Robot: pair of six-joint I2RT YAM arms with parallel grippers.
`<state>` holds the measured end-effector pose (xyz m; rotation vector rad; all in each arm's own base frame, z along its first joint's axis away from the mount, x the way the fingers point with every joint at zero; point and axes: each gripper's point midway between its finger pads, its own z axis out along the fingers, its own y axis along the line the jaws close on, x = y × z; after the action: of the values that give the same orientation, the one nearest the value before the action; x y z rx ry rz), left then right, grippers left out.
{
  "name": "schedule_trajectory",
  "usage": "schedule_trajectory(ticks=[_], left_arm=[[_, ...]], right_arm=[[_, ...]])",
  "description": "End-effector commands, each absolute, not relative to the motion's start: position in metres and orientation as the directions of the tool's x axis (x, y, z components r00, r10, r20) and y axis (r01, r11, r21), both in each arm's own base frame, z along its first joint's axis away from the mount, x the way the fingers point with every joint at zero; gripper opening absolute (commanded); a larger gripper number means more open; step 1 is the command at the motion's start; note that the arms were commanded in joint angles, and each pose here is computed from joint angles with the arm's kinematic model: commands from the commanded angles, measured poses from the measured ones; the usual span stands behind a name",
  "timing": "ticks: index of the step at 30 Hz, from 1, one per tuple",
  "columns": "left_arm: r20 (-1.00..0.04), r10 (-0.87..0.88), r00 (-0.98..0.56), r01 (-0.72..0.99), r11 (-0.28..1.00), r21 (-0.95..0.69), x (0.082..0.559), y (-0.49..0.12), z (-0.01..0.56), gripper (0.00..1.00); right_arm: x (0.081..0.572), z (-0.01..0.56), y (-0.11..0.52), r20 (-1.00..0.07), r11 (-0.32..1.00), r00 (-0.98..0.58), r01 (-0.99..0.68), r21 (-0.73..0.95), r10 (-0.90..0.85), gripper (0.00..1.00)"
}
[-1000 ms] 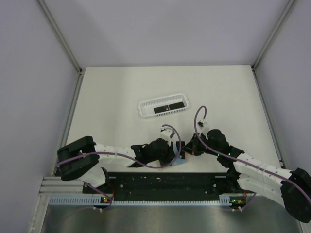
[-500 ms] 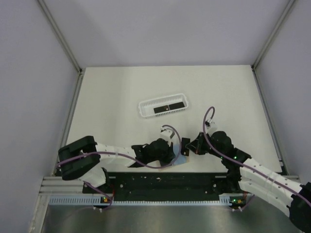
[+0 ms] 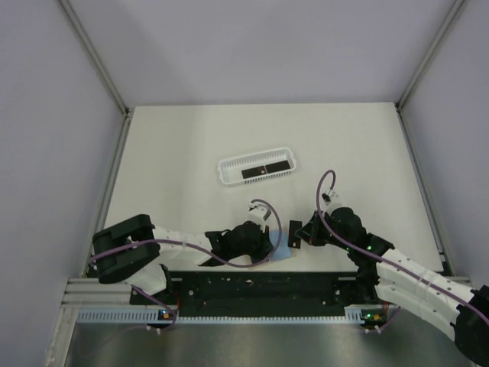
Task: Put the credit cards into the card holder
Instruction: Insert the credit card into the card holder.
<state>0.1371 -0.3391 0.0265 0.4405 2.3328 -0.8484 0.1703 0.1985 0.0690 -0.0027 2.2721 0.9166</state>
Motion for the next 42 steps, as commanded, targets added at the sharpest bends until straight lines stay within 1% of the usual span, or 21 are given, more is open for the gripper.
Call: schedule_trajectory(ticks=[1,11,19,30,42], left_arm=[[-0.618,0.117,-0.778,0.474,0.755,-0.454,0.129,-0.327,0.013,0.16],[-0.612,0.118,-0.782,0.471,0.755,-0.456,0.128,-0.326,0.010,0.16],[-0.616,0.117,-0.779,0.473,0.755,-0.455,0.128,-0.326,0.012,0.16],[-0.617,0.118,-0.778,0.474,0.755,-0.453,0.130,-0.329,0.012,0.15],[-0.628,0.106,-0.771,0.479,0.747,-0.461,0.132,-0.333,0.019,0.15]], right_arm=[[0.183,0.088,0.200,-0.631,0.750,-0.730,-0.259,0.609,0.260,0.00],[0.183,0.089,0.204,-0.634,0.743,-0.733,-0.277,0.610,0.247,0.00],[0.182,0.080,0.207,-0.614,0.745,-0.756,-0.272,0.609,0.227,0.00],[0.180,0.084,0.220,-0.596,0.686,-0.764,-0.296,0.664,0.248,0.00],[0.172,0.084,0.236,-0.561,0.616,-0.798,-0.333,0.714,0.219,0.00]])
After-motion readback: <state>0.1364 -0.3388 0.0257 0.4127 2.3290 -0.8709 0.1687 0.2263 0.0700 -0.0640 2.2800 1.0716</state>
